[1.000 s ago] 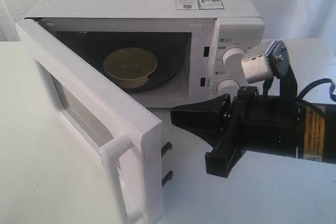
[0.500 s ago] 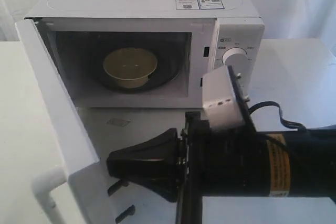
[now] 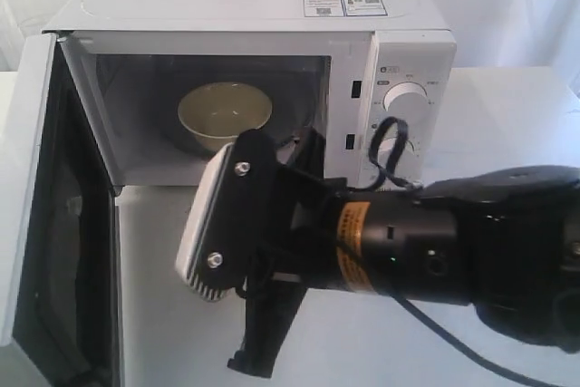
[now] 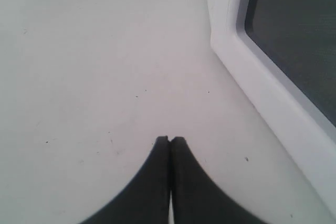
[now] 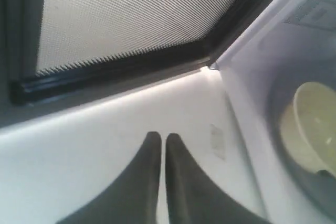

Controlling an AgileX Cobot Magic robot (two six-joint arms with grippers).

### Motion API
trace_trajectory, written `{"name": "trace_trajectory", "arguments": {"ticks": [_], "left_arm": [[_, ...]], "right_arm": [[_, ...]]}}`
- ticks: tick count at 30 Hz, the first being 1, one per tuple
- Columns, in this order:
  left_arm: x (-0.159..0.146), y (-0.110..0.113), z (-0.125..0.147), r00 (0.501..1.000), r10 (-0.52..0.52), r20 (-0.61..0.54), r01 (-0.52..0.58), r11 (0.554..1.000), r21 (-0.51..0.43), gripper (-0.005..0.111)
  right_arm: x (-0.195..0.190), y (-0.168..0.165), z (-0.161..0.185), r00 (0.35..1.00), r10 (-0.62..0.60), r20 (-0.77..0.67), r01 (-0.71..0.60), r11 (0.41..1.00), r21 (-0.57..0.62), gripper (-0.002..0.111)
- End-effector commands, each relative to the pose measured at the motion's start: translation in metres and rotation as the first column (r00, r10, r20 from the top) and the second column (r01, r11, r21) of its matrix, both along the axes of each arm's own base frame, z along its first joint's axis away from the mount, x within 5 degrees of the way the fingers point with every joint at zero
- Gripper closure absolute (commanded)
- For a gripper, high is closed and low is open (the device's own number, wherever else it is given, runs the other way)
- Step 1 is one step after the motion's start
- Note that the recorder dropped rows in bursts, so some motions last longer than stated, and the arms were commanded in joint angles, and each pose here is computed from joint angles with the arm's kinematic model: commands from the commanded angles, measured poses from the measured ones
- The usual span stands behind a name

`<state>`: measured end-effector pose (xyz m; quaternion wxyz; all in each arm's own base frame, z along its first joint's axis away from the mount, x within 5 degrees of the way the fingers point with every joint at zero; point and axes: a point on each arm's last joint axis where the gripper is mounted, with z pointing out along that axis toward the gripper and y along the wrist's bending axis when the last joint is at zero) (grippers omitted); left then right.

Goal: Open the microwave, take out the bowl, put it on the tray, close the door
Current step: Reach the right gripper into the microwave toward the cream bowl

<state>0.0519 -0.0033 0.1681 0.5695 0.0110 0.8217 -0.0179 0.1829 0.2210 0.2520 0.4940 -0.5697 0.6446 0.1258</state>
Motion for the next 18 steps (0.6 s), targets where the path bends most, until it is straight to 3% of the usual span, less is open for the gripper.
{"name": "trace_trajectory", "arguments": {"ticks": [1, 5, 7, 14, 18], "left_arm": [[0.0, 0.0, -0.002, 1.0, 0.001, -0.002, -0.001, 1.0, 0.003, 0.107], [0.0, 0.0, -0.002, 1.0, 0.001, -0.002, -0.001, 1.0, 0.003, 0.107], [0.0, 0.0, -0.002, 1.0, 0.001, -0.002, -0.001, 1.0, 0.003, 0.107], [0.0, 0.0, -0.002, 1.0, 0.001, -0.002, -0.001, 1.0, 0.003, 0.107], [0.0, 0.0, -0.002, 1.0, 0.001, -0.002, -0.001, 1.0, 0.003, 0.107]], "right_arm": [[0.024, 0.014, -0.005, 0.979, 0.071, 0.193, -0.026, 0.974, -0.224, 0.088], [0.057, 0.029, -0.018, 0.946, 0.091, 0.312, 0.05, 0.908, -0.415, 0.062], [0.076, 0.039, -0.022, 0.925, 0.086, 0.37, 0.11, 0.873, -0.476, 0.058], [0.135, 0.05, -0.041, 0.918, 0.002, 0.397, 0.215, 0.838, -0.501, 0.058], [0.159, 0.048, -0.051, 0.928, -0.017, 0.373, 0.21, 0.851, -0.482, 0.058]]}}
